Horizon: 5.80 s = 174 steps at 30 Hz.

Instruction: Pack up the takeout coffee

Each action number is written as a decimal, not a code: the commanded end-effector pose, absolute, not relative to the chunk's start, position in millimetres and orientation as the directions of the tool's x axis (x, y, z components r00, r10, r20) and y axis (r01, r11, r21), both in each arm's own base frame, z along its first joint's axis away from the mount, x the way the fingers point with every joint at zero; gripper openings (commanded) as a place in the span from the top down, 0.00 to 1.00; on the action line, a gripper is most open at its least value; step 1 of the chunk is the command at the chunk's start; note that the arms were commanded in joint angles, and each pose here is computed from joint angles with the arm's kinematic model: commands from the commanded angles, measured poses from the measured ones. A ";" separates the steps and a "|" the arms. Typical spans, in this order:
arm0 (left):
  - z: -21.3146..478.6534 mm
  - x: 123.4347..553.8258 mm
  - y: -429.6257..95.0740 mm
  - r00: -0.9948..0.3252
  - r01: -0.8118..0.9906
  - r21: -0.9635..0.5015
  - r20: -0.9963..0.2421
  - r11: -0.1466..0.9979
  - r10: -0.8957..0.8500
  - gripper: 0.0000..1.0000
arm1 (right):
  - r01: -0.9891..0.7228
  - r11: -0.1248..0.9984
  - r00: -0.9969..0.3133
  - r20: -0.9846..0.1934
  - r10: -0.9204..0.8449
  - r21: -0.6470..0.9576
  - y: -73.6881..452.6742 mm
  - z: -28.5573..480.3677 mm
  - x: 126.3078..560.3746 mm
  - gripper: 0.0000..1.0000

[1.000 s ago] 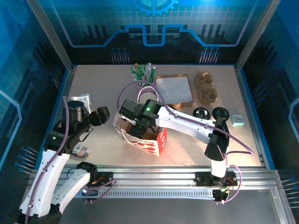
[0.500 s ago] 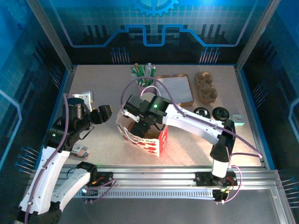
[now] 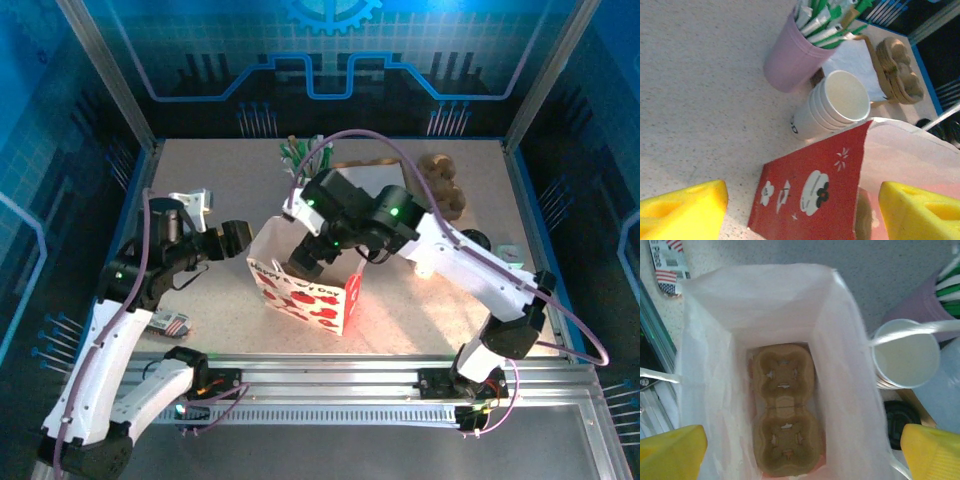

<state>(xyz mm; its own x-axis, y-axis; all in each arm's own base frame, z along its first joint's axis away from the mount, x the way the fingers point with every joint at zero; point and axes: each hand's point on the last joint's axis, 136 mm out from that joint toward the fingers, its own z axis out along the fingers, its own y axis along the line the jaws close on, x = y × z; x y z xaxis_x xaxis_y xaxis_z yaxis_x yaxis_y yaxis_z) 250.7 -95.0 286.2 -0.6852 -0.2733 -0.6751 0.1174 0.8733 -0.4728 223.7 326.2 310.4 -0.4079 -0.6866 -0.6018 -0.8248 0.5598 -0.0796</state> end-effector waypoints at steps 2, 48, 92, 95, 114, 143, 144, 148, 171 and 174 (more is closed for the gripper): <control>297.4 247.8 -113.9 -0.708 0.210 -0.526 -0.663 0.824 -0.243 0.20 | -0.785 0.618 -0.444 -0.649 -0.617 -0.051 294.9 335.1 222.7 0.00; 263.1 268.2 -139.3 -0.833 0.201 -0.525 -0.536 0.827 -0.138 0.73 | -0.117 0.991 -0.821 -0.568 -0.057 0.070 91.5 258.3 269.3 0.00; 256.3 264.9 -120.4 -0.846 -0.139 -0.576 -0.354 0.805 -0.399 1.00 | 0.112 0.992 -0.956 -0.280 0.092 -0.056 43.2 146.8 287.7 0.00; 254.3 266.5 -119.9 -0.846 -0.140 -0.570 -0.355 0.809 -0.397 1.00 | 0.109 0.992 -0.965 -0.248 0.089 -0.066 43.7 138.4 288.0 0.00; 253.2 271.0 -119.2 -0.839 -0.126 -0.564 -0.378 0.816 -0.391 1.00 | 0.102 0.990 -0.968 -0.239 0.076 -0.098 41.3 136.6 298.8 0.11; 246.9 275.7 -120.7 -0.849 -0.126 -0.554 -0.370 0.823 -0.379 1.00 | 0.110 0.992 -0.968 -0.231 0.094 -0.057 44.8 127.7 306.0 0.20; 247.5 275.4 -120.8 -0.848 -0.125 -0.555 -0.370 0.822 -0.378 1.00 | 0.109 0.993 -0.968 -0.232 0.093 -0.055 45.1 128.2 305.8 0.20; 247.9 275.7 -121.1 -0.849 -0.126 -0.557 -0.368 0.821 -0.380 1.00 | 0.107 0.993 -0.970 -0.226 0.094 -0.047 46.6 126.6 304.8 0.19; 248.6 275.9 -121.0 -0.851 -0.122 -0.552 -0.370 0.825 -0.373 1.00 | 0.105 0.994 -0.972 -0.213 0.099 -0.015 51.1 123.0 300.3 0.34; 248.9 275.5 -121.3 -0.851 -0.120 -0.553 -0.370 0.825 -0.372 1.00 | 0.101 0.995 -0.971 -0.218 0.099 0.005 53.6 125.1 297.1 0.34</control>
<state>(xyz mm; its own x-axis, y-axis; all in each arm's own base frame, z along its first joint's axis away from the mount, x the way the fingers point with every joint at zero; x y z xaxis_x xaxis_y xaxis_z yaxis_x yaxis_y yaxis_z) 275.7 -119.0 245.6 -0.8432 -0.3983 -0.3612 -0.1450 0.8153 -0.5606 306.6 50.6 128.2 -0.9662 0.0831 -0.2440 0.0959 0.9945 -0.0411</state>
